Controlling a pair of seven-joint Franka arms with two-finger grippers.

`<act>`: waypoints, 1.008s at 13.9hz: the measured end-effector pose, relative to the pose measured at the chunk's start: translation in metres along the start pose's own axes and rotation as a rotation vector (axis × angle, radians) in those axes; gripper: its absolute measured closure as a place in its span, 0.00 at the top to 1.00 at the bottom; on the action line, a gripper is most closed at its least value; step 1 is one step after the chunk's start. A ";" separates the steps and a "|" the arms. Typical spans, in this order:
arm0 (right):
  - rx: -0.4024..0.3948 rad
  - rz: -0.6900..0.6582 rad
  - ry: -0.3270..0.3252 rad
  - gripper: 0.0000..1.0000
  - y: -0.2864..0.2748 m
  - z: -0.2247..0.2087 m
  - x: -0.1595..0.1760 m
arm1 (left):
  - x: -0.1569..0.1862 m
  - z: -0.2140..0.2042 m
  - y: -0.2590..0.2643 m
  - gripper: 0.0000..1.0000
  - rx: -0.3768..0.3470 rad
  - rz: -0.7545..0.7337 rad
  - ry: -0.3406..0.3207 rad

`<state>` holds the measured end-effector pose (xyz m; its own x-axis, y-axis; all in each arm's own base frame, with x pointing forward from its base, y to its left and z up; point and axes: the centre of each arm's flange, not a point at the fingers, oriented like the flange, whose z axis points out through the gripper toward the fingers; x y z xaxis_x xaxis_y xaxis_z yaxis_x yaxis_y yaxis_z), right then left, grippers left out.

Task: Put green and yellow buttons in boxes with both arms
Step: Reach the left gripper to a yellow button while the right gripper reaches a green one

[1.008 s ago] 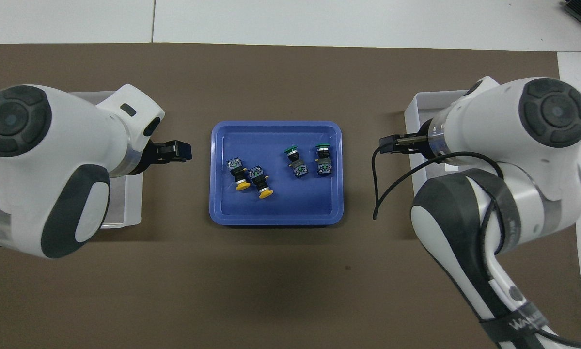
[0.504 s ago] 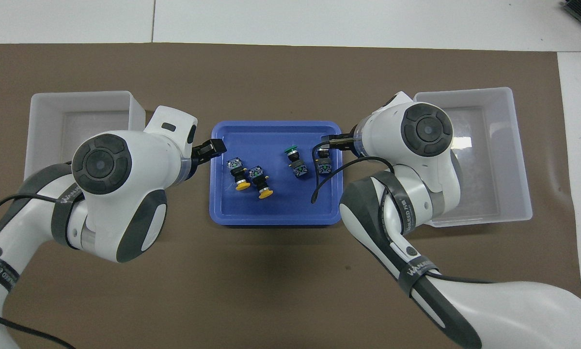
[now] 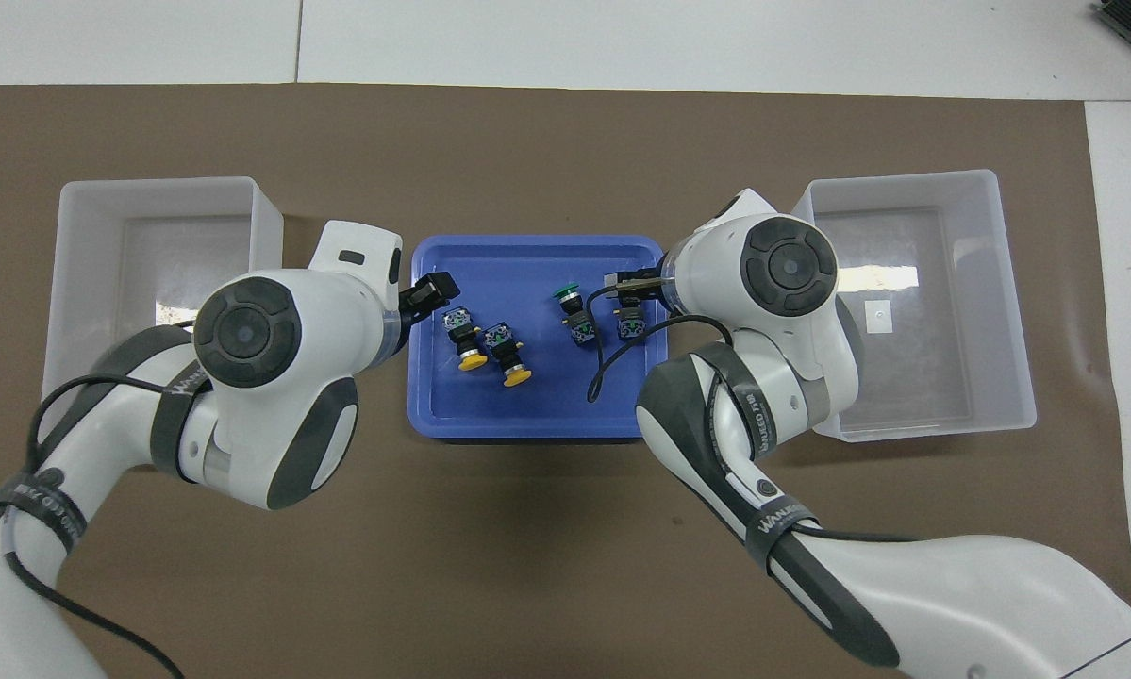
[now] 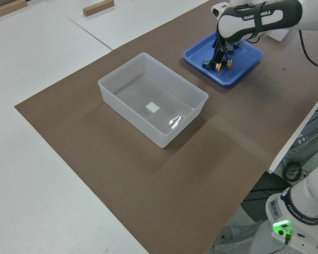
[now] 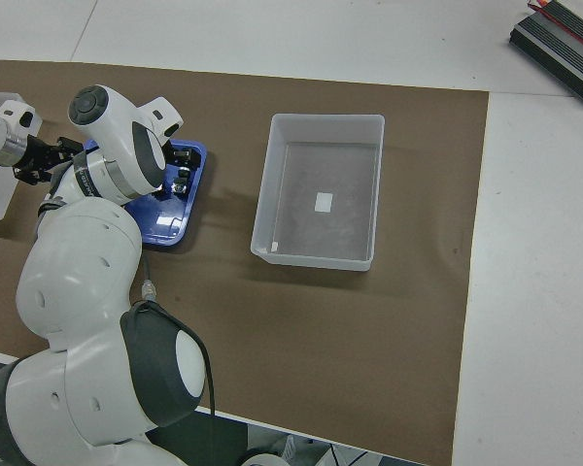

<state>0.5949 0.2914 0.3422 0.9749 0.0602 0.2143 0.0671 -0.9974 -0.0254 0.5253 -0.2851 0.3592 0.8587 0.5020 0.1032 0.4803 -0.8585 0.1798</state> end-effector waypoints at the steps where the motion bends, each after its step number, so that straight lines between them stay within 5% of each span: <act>1: -0.003 0.001 -0.005 0.72 -0.001 0.005 -0.001 | -0.001 0.004 0.000 1.00 0.004 -0.009 -0.003; 10: -0.019 -0.021 -0.011 0.70 -0.019 0.028 -0.013 | -0.003 0.044 0.002 0.97 -0.020 -0.074 0.007; 14: -0.029 0.001 -0.007 0.70 -0.019 0.029 -0.014 | -0.002 0.059 0.003 0.86 -0.043 -0.098 0.018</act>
<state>0.5859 0.3106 0.3118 0.9764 0.0594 0.2077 0.0602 -0.9982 0.0028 0.5357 -0.2948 0.3017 0.8042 0.5858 0.1003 0.5537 -0.7998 0.2317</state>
